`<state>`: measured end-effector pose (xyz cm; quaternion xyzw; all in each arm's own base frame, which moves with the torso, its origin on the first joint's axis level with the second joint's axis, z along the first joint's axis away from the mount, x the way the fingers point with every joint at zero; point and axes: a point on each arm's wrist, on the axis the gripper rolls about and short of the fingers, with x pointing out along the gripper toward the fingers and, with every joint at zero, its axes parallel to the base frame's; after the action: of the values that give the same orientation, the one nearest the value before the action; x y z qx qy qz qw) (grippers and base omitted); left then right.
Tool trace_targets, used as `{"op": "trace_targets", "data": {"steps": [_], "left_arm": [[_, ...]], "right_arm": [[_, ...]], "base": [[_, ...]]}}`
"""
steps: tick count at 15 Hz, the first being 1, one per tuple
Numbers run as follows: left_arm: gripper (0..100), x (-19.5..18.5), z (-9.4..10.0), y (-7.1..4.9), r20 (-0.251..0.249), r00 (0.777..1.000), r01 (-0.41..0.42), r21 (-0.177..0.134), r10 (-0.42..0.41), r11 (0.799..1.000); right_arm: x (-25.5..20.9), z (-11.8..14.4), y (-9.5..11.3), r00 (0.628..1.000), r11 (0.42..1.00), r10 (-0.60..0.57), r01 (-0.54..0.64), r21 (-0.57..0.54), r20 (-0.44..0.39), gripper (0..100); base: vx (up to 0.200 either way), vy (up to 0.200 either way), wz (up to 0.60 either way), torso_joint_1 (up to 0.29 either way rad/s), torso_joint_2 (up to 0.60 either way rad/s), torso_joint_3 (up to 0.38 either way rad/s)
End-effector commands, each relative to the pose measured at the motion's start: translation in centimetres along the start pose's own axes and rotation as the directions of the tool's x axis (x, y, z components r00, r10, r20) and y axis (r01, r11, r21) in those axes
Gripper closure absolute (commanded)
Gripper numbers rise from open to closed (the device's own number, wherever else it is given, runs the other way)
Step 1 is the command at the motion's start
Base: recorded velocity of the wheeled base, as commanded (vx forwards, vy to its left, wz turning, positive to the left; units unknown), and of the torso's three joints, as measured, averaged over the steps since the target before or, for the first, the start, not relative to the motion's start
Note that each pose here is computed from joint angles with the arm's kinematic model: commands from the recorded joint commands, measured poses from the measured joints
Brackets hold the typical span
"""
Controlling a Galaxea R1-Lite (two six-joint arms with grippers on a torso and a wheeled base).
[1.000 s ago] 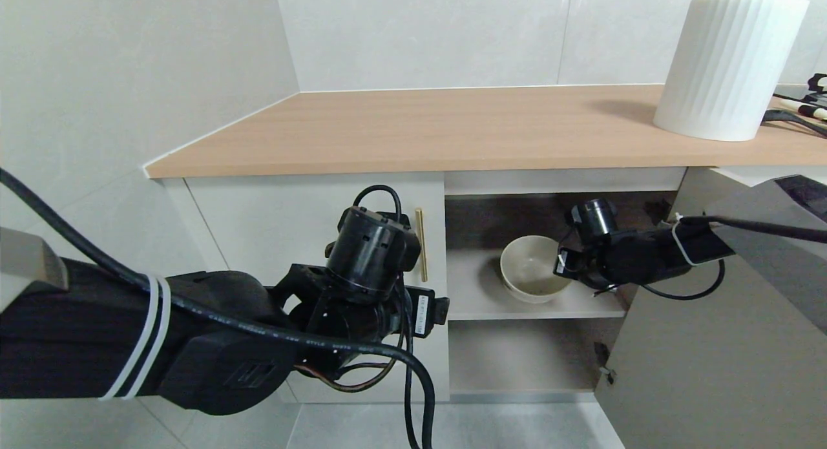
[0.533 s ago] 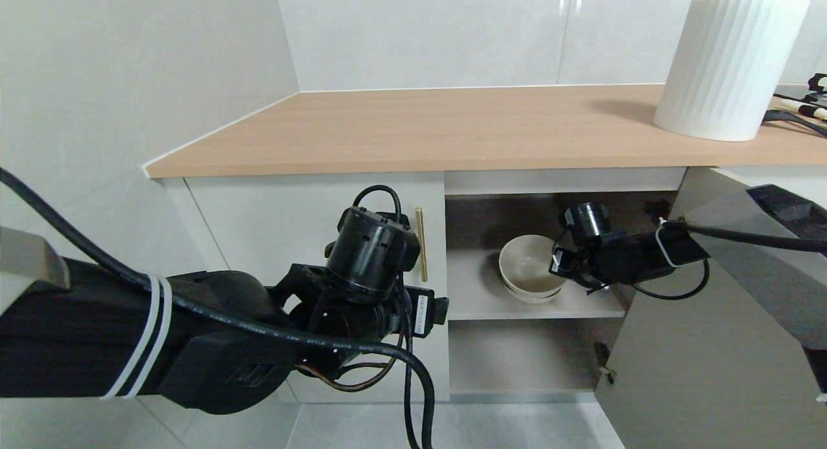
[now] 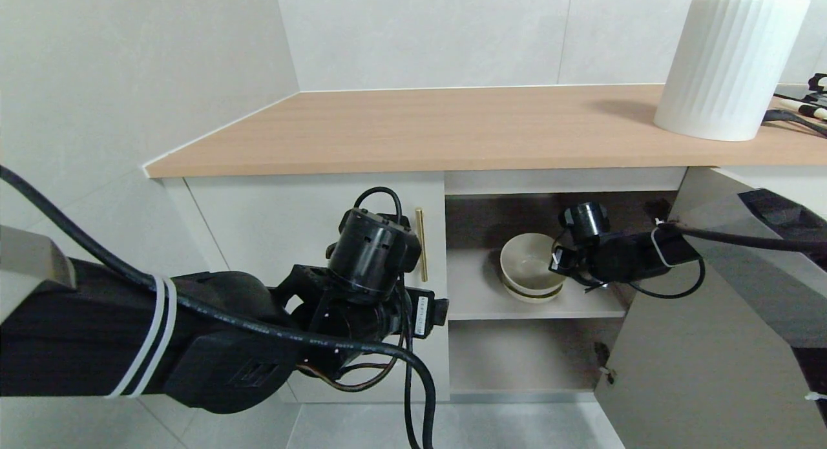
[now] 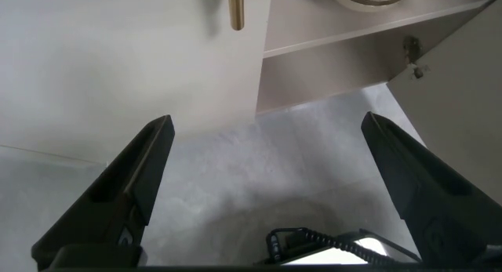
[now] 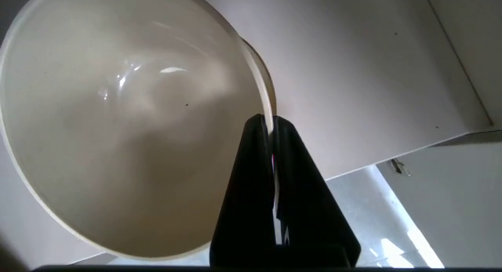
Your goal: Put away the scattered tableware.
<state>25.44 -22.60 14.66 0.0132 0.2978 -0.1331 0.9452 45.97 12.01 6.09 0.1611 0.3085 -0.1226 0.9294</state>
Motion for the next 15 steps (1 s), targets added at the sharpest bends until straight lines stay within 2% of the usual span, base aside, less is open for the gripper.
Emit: {"op": "trace_targets", "data": {"steps": [1,5,6,14,15], "left_arm": [[0,0.1,0.0,0.0,-0.001,1.000,-0.001,0.001,0.001,1.000],[0,0.1,0.0,0.0,-0.001,1.000,-0.001,0.001,0.001,1.000],[0,0.1,0.0,0.0,-0.001,1.000,-0.001,0.001,0.001,1.000],[0,0.1,0.0,0.1,-0.001,1.000,-0.004,-0.004,0.004,1.000],[0,0.1,0.1,0.1,0.002,1.000,-0.005,-0.018,0.005,1.000]], "right_arm": [[0.3,-0.1,0.1,1.000,1.000,0.000,0.000,0.000,-0.001,100],[0.5,-0.3,0.0,1.000,1.000,-0.003,0.003,-0.004,-0.006,100],[0.6,-0.4,0.0,1.000,1.000,-0.004,0.004,-0.005,-0.007,0],[-0.5,-0.1,0.3,1.000,1.000,0.009,-0.009,0.000,-0.005,0],[-0.8,-0.1,0.4,1.000,1.000,0.014,-0.014,0.002,-0.007,0]], "base": [[0.000,0.000,0.00,0.000,0.00,0.000],[0.000,0.000,0.00,0.000,0.00,0.000],[0.000,0.000,0.00,0.000,0.00,0.000],[0.000,0.000,0.00,0.000,0.00,0.000],[0.000,0.000,0.00,0.000,0.00,0.000]]}}
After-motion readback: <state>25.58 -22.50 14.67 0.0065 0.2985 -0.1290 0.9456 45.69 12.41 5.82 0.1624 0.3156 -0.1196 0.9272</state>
